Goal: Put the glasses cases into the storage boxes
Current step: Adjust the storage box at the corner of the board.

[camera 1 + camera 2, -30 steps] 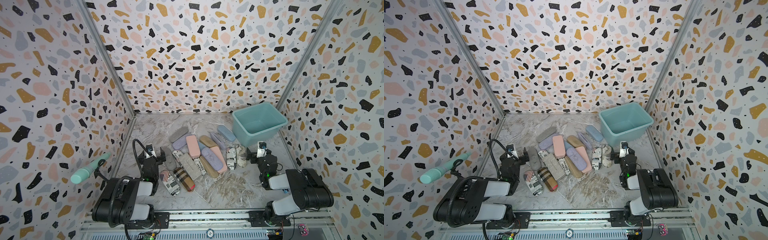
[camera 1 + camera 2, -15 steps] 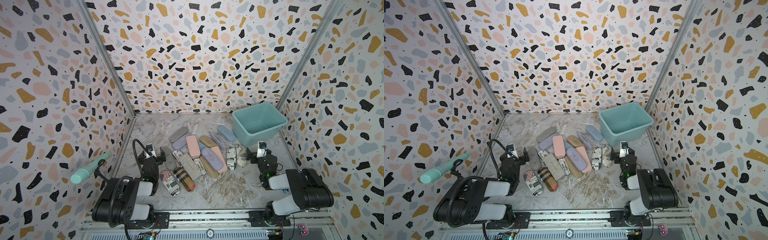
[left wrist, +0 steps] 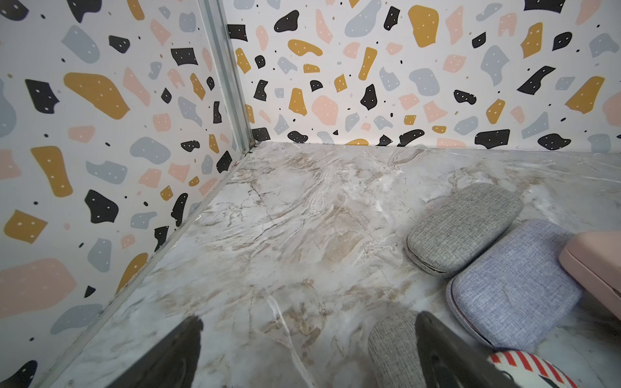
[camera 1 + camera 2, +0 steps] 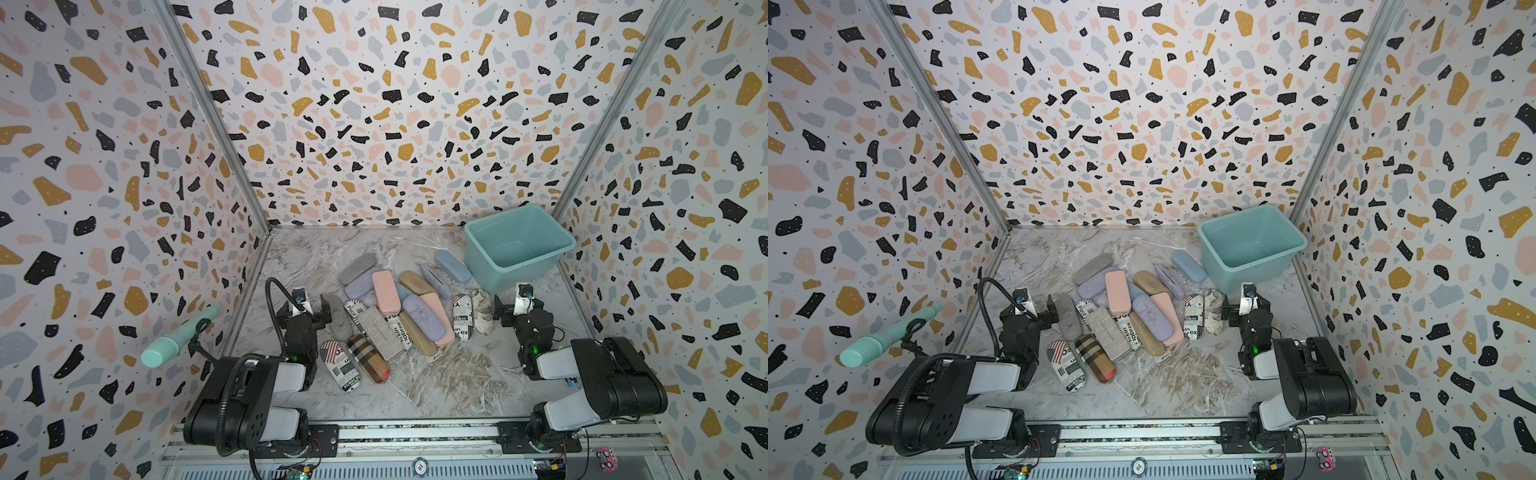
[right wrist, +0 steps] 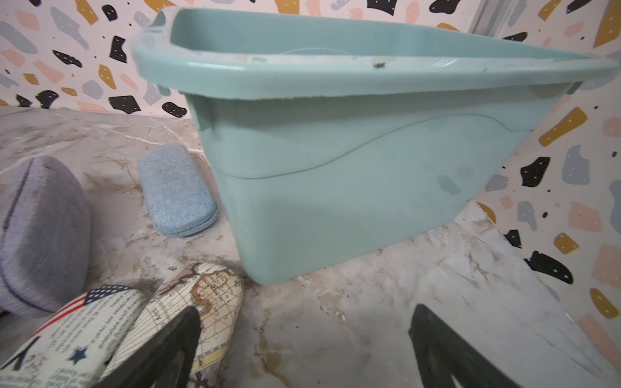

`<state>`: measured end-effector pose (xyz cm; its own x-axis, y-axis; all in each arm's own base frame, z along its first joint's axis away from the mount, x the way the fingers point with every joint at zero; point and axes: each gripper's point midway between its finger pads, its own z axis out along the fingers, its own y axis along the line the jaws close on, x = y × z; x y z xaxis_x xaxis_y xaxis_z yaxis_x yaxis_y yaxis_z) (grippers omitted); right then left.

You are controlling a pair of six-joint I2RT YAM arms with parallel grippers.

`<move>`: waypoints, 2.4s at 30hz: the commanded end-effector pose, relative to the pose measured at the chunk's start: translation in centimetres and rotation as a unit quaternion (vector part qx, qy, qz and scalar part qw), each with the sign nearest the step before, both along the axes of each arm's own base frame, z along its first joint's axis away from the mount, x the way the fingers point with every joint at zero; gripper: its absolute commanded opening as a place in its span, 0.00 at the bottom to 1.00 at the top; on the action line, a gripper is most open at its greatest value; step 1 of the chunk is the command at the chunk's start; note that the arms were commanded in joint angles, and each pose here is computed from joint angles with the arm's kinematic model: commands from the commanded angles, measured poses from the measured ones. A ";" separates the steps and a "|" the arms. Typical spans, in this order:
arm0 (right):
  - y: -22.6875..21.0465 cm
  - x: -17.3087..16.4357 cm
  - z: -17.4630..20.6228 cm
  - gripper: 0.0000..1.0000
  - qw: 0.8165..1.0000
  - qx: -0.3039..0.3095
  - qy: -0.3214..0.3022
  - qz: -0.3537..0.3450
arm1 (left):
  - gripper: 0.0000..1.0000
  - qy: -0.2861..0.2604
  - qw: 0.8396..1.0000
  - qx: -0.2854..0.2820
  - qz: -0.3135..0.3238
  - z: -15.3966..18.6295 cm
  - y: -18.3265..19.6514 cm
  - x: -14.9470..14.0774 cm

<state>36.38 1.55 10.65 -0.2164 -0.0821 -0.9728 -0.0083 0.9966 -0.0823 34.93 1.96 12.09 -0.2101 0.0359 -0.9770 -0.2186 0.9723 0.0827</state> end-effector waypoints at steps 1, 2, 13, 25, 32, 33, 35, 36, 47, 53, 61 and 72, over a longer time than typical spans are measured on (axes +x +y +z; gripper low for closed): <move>-1.0 0.9 2.8 0.99 0.999 0.003 -0.024 -0.039 | 0.99 -0.021 1.000 0.002 0.000 4.4 -0.3 1.7; -0.9 0.9 3.2 0.99 0.999 -0.001 -0.027 -0.039 | 1.00 -0.027 1.000 -0.003 -0.002 5.3 -0.4 1.8; 1.0 0.8 11.1 0.99 0.996 0.062 -0.034 -0.055 | 0.99 -0.095 0.983 -0.155 -0.002 15.3 -1.0 1.3; -1.5 3.9 13.9 0.83 0.950 0.274 0.119 -0.095 | 1.00 -0.160 0.928 -0.336 -0.023 24.6 -2.0 0.7; -1.3 6.5 11.1 0.90 0.933 0.272 0.208 -0.110 | 0.94 -0.063 0.931 -0.340 -0.115 23.6 -6.8 5.9; -1.3 6.6 10.7 0.90 0.931 0.272 0.217 -0.113 | 0.92 -0.042 0.933 -0.336 -0.121 23.1 -7.4 6.5; -1.3 6.4 10.1 0.89 0.927 0.273 0.228 -0.120 | 0.88 -0.020 0.934 -0.330 -0.139 22.9 -8.6 7.3; -1.4 6.1 10.0 0.89 0.927 0.273 0.228 -0.122 | 0.88 -0.013 0.935 -0.324 -0.146 22.8 -9.1 7.6; -1.5 5.5 8.1 0.73 0.921 0.274 0.245 -0.125 | 0.89 0.002 0.941 -0.298 -0.159 20.3 -10.0 7.0; -4.0 4.2 6.8 0.63 0.916 0.266 0.261 -0.147 | 0.89 0.007 0.937 -0.303 -0.175 20.3 -10.5 6.8; -9.0 2.8 7.1 0.59 0.915 0.254 0.236 -0.209 | 0.89 0.005 0.935 -0.305 -0.179 20.4 -10.7 6.6; -8.5 4.1 10.9 0.71 0.935 0.162 0.208 -0.239 | 0.89 0.009 0.933 -0.308 -0.185 20.1 -10.9 6.5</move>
<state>39.78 -8.87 18.21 -0.5239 0.4984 -0.6907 0.5171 0.8305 0.2071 41.75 -8.60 31.01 -0.3441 -0.4614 -0.8177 0.0919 0.8502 -0.5184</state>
